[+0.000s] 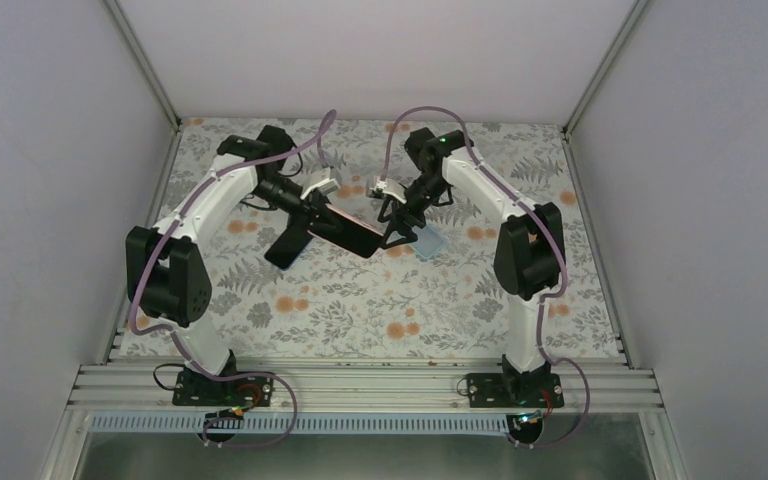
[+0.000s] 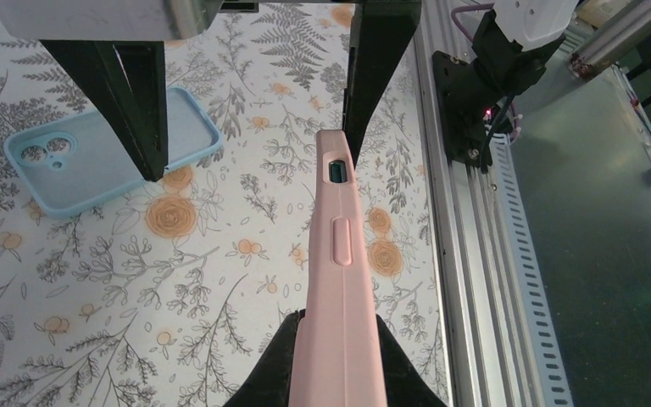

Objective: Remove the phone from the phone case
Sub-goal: Remove the phone case from the phone.

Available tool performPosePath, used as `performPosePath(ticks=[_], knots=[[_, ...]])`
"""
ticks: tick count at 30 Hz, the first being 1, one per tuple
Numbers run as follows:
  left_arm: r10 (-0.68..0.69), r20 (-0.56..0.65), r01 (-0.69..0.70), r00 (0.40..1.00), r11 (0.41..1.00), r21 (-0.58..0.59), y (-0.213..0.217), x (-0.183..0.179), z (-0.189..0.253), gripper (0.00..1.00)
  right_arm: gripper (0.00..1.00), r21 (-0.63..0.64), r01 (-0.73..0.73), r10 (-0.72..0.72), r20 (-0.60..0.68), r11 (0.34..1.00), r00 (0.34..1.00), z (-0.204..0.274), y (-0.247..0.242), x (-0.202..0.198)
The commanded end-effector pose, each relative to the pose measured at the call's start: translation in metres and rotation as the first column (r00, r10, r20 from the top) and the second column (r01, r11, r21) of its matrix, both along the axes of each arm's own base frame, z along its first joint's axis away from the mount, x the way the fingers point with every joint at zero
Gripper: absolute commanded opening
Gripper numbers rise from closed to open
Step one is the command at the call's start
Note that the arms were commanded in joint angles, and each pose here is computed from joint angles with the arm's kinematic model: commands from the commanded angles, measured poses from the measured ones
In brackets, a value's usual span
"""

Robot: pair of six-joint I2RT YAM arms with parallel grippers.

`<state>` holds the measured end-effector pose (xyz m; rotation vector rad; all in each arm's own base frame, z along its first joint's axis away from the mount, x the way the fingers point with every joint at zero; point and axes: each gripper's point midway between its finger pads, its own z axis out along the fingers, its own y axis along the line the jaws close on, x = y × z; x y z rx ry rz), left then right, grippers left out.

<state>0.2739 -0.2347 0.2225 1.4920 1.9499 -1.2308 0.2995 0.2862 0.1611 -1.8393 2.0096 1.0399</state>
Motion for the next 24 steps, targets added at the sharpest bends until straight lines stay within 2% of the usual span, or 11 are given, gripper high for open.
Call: performPosePath(ticks=[1,11,24], knots=[[-0.058,-0.011,0.057,0.998,0.995,-0.083,-0.013,-0.027,0.031,0.02,0.94,0.026,0.021,-0.022,0.032,0.999,0.999,-0.009,-0.012,0.020],[-0.117,0.043,0.120,0.992,0.991,-0.065,-0.025,-0.050,0.045,0.02,0.92,-0.007,-0.010,0.010,0.002,1.000,1.000,-0.031,-0.022,0.008],[-0.273,0.085,0.276,0.958,0.961,-0.026,-0.049,-0.120,0.060,0.02,0.92,-0.026,0.003,-0.003,-0.013,1.000,1.000,-0.044,-0.026,0.019]])
